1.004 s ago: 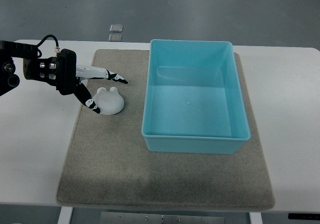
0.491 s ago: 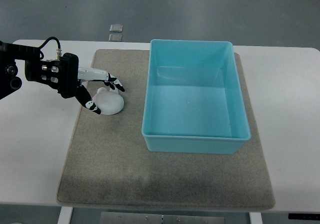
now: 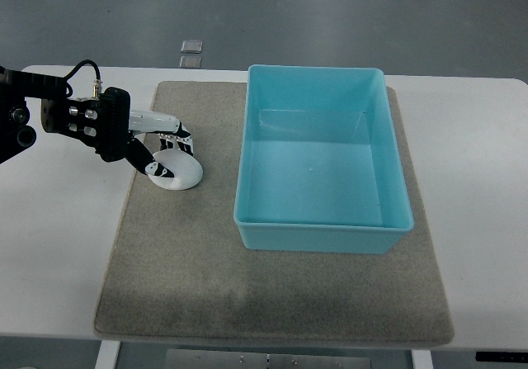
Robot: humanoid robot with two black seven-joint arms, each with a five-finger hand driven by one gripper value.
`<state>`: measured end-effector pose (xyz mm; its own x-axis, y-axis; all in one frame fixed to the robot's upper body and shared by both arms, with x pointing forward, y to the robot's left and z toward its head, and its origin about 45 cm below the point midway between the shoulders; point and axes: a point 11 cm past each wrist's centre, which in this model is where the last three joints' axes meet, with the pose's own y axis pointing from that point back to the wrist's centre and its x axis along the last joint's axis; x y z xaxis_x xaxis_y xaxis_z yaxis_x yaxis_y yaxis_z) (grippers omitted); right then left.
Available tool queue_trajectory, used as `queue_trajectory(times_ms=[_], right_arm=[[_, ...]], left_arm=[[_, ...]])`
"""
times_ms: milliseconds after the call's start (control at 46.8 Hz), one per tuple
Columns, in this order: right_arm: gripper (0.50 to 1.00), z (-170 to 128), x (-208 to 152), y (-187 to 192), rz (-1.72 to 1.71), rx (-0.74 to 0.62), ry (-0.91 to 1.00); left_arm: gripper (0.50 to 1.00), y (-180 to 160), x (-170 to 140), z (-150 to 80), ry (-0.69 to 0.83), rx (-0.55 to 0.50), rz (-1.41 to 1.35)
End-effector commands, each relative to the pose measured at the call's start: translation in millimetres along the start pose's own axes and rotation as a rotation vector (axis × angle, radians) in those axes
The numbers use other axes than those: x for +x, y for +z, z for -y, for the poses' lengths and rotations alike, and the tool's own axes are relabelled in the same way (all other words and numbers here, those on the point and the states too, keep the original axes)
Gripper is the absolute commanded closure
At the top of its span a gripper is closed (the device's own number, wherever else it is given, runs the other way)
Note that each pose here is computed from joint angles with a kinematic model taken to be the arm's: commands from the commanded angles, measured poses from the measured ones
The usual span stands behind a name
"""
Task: Place white toy into blue box with left hand
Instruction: 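Close the left hand fingers around the white bunny toy, then lift the bunny toy with the left hand and carry it over the blue box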
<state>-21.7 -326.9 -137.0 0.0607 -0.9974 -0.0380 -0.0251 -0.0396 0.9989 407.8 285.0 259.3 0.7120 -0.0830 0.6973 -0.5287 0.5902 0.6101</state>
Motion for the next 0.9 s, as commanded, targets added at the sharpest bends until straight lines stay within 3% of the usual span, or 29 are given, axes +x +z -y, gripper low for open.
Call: queue_trajectory(times_ms=[0,235,470,876], right_arm=[[0.564,0.0,0.0,0.0,0.000,0.000,0.000],[0.564,0.0,0.0,0.0,0.000,0.000,0.000],[0.564,0.0,0.0,0.0,0.000,0.000,0.000],[0.564,0.0,0.0,0.0,0.000,0.000,0.000]], left_arm=[[0.973,0.3,0.7,-0.2,0.001,0.001,0.002],[0.956,5.0,17.2,-3.5,0.049,-0.008,0.018],[0.924,10.9,45.8,-9.6,0.202,-0.015,0.072],[0.928,39.4,85.1,-8.1,0.382,-0.081,0.127]])
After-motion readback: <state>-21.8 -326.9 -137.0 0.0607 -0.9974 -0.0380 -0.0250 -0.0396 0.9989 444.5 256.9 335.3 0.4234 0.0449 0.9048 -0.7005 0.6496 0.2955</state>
